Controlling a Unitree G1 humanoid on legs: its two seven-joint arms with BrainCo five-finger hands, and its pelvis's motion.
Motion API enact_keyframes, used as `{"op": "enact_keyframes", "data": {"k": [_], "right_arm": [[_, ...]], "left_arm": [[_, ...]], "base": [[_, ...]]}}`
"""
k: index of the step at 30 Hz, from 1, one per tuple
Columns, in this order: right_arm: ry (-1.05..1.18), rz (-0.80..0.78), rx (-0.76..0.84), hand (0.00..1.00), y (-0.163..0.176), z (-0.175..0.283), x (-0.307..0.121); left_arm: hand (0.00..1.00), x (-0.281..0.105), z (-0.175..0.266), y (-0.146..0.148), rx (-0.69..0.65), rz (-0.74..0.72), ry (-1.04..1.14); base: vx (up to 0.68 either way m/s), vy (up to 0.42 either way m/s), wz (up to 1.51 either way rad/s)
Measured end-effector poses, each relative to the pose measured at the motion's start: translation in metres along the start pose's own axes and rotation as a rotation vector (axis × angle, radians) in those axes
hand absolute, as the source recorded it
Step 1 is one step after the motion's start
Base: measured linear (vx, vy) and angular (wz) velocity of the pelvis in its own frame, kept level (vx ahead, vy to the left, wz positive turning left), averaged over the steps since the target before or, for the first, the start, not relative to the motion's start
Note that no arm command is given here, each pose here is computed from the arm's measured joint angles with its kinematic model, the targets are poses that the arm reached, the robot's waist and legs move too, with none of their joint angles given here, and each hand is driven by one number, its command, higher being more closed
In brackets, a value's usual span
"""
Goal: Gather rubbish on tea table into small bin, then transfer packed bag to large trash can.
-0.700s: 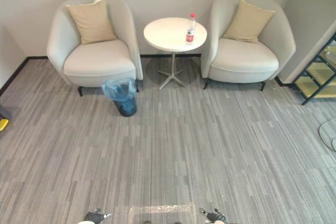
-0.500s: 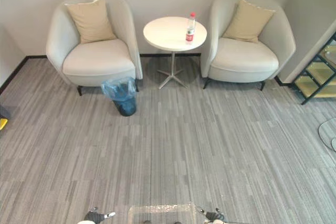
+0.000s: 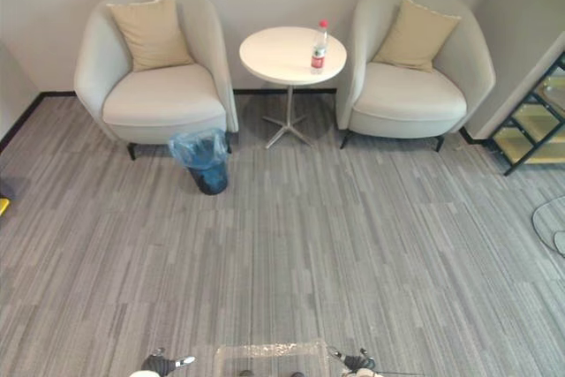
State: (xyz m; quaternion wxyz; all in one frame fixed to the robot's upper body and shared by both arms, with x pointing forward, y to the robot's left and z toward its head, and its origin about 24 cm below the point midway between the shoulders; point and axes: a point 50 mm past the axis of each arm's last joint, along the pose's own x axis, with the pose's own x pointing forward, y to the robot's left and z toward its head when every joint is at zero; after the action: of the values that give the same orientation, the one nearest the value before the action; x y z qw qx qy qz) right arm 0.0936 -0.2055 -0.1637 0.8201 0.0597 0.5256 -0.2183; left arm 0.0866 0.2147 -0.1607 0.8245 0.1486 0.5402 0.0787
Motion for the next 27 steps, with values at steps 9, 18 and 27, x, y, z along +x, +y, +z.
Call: {"op": "enact_keyframes", "data": {"k": [9,18,27], "right_arm": [[-0.004,0.002,0.000,0.00,0.001,0.001,0.000],[-0.027,0.010,0.057,0.00,0.006,0.008,0.000],[-0.054,0.005,0.082,0.00,0.006,0.016,0.000]], "left_arm": [[0.00,0.001,0.003,-0.001,0.018,-0.006,-0.009],[0.00,0.004,0.021,0.008,-0.030,0.027,-0.060],[0.00,-0.001,0.015,0.003,-0.209,0.055,-0.043]], "base": [[-0.02,-0.021,-0.03],[0.00,-0.049,-0.12],[0.21,0.105,-0.32]]}}
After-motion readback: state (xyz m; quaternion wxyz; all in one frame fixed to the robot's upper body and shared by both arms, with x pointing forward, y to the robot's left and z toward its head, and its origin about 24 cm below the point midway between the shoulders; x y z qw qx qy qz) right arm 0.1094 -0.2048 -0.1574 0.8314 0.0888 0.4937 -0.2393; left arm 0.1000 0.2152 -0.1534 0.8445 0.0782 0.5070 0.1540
